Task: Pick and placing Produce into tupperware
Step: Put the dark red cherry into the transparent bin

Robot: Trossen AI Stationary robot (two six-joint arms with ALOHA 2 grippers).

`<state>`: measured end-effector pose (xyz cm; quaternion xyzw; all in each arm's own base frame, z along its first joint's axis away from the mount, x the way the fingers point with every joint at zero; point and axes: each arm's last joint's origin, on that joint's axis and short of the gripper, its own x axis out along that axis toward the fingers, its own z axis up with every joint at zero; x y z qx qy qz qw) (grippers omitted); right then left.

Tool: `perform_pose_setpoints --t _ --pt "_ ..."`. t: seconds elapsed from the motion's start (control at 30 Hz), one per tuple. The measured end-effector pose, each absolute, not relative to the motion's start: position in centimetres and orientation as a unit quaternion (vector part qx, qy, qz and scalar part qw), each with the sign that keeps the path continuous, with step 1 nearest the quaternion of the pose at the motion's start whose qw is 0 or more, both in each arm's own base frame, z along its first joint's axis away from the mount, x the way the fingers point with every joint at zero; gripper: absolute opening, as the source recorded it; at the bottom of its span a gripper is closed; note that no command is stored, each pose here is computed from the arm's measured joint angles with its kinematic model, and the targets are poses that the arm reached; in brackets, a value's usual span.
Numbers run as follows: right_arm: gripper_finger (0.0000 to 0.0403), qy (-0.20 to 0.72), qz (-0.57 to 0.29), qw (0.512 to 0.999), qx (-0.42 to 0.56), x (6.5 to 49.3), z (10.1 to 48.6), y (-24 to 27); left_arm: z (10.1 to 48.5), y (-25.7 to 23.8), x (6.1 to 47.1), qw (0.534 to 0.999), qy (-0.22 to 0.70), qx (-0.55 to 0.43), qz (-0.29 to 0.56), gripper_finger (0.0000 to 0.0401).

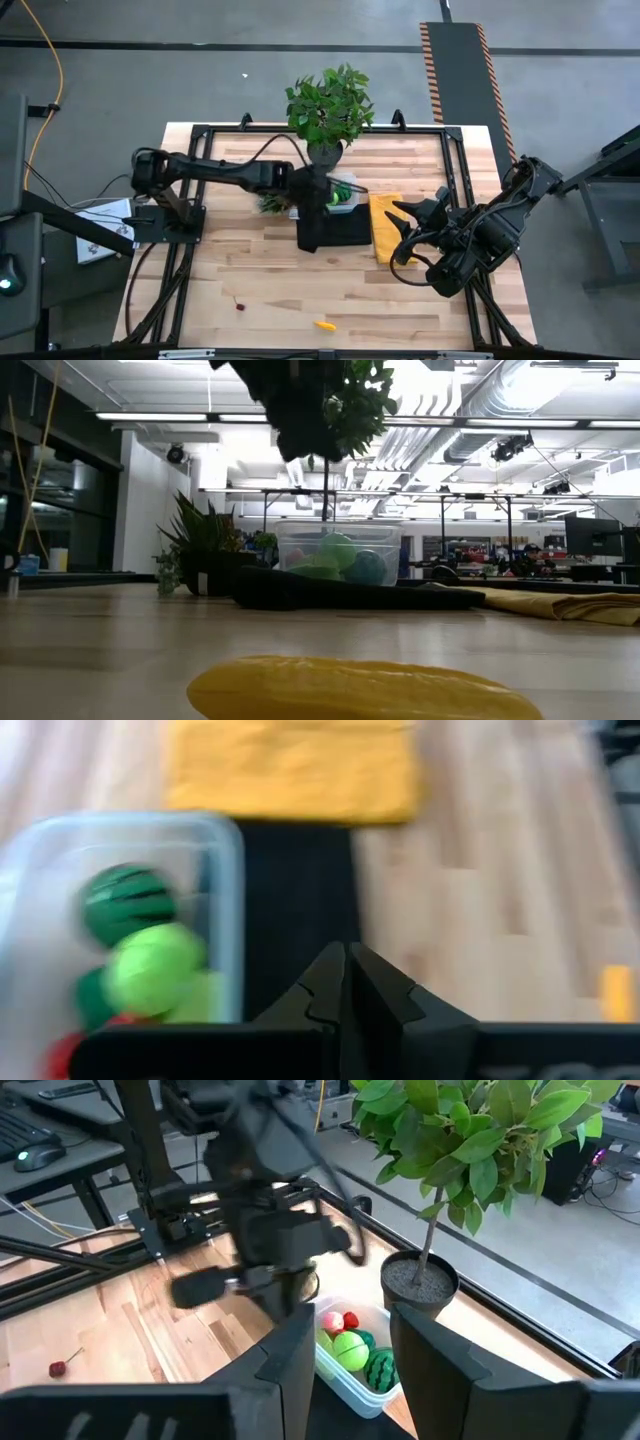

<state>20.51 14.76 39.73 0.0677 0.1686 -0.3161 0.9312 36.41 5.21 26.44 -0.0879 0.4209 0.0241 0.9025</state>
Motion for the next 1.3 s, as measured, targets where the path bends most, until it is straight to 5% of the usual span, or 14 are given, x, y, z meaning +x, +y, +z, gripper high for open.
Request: perform_pose_setpoints --t 0.53,0.9,1.3 --pt "0.0124 0.217 -0.217 0.946 0.108 20.1 39.7 17.4 32.3 -7.9 33.3 0.914 0.347 -0.172 -0.119 0.0" --pt "0.0124 0.272 -0.151 0.947 0.081 23.4 38.2 19.0 33.5 -15.2 24.9 0.869 0.445 -0.217 -0.023 0.0" --pt "0.0124 0.251 -0.067 0.961 0.091 26.2 39.1 18.8 32.3 -20.1 19.2 0.822 0.528 -0.212 -0.008 0.0006"
